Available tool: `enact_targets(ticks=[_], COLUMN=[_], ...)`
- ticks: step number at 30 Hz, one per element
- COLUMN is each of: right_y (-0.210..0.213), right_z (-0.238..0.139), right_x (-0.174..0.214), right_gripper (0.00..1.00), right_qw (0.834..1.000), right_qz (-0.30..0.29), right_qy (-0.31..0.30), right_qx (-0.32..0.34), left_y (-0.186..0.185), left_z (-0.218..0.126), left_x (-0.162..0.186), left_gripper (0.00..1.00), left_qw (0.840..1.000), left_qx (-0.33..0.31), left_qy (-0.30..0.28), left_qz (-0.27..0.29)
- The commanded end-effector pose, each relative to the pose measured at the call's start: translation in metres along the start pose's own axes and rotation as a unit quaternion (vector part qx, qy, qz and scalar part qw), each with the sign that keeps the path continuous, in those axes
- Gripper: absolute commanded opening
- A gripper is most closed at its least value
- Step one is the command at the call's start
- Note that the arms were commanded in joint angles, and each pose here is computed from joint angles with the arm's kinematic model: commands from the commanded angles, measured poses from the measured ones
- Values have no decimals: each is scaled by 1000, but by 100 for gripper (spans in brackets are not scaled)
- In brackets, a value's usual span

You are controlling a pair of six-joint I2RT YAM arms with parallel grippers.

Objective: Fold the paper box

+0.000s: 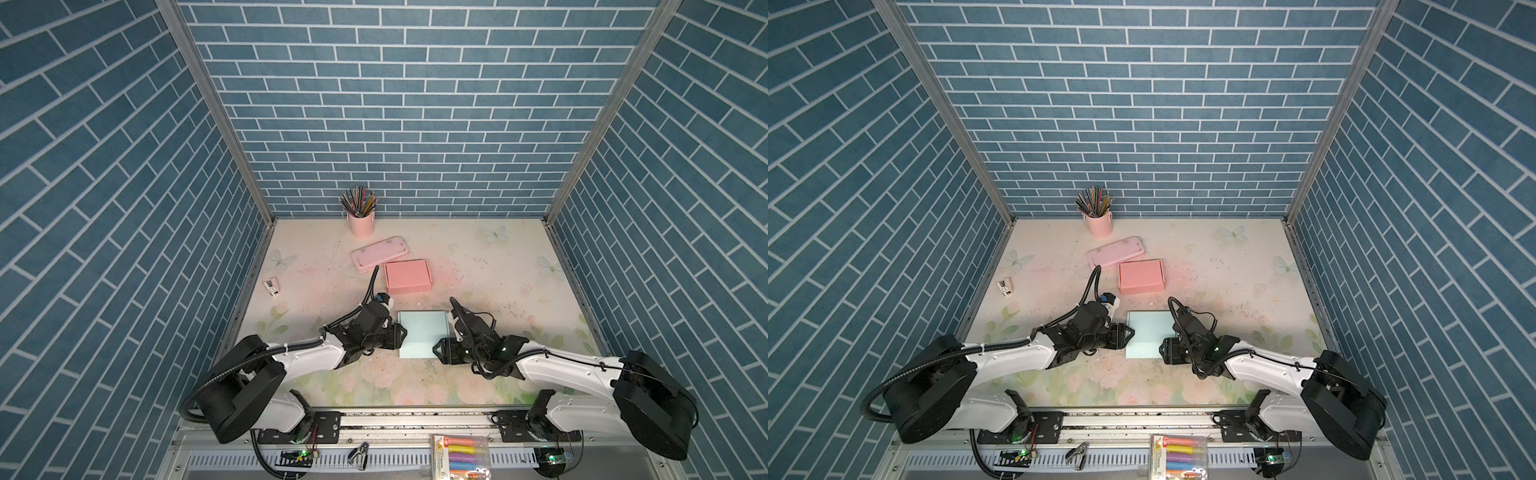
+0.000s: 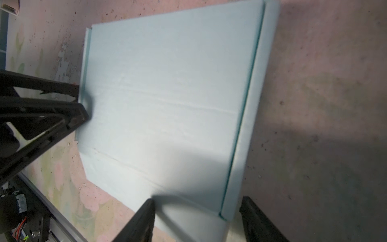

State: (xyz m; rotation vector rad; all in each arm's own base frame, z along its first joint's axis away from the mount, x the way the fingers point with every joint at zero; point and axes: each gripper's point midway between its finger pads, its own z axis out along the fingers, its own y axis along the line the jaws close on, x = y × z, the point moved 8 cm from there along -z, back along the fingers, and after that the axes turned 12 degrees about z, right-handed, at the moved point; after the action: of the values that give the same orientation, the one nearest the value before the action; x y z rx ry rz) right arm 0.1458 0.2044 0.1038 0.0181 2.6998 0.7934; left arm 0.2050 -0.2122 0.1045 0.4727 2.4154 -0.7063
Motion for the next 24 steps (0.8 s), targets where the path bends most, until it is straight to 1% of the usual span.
enact_targets(ticks=[1, 13, 24], right_y=[-1, -2, -7], right_z=[1, 6, 8], right_x=[-2, -4, -6], right_gripper=[66, 66, 66], right_qw=[1000, 999, 996], right_qz=[-16, -29, -48], right_qy=[-6, -4, -4], right_qx=[20, 42, 77], left_y=[-4, 4, 6], left_z=[4, 15, 15], left_x=[-13, 2, 6], left_gripper=[55, 51, 50], left_qw=[1000, 1000, 1000], left_qx=[12, 8, 5], left_qy=[-17, 6, 11], left_qz=[15, 8, 11])
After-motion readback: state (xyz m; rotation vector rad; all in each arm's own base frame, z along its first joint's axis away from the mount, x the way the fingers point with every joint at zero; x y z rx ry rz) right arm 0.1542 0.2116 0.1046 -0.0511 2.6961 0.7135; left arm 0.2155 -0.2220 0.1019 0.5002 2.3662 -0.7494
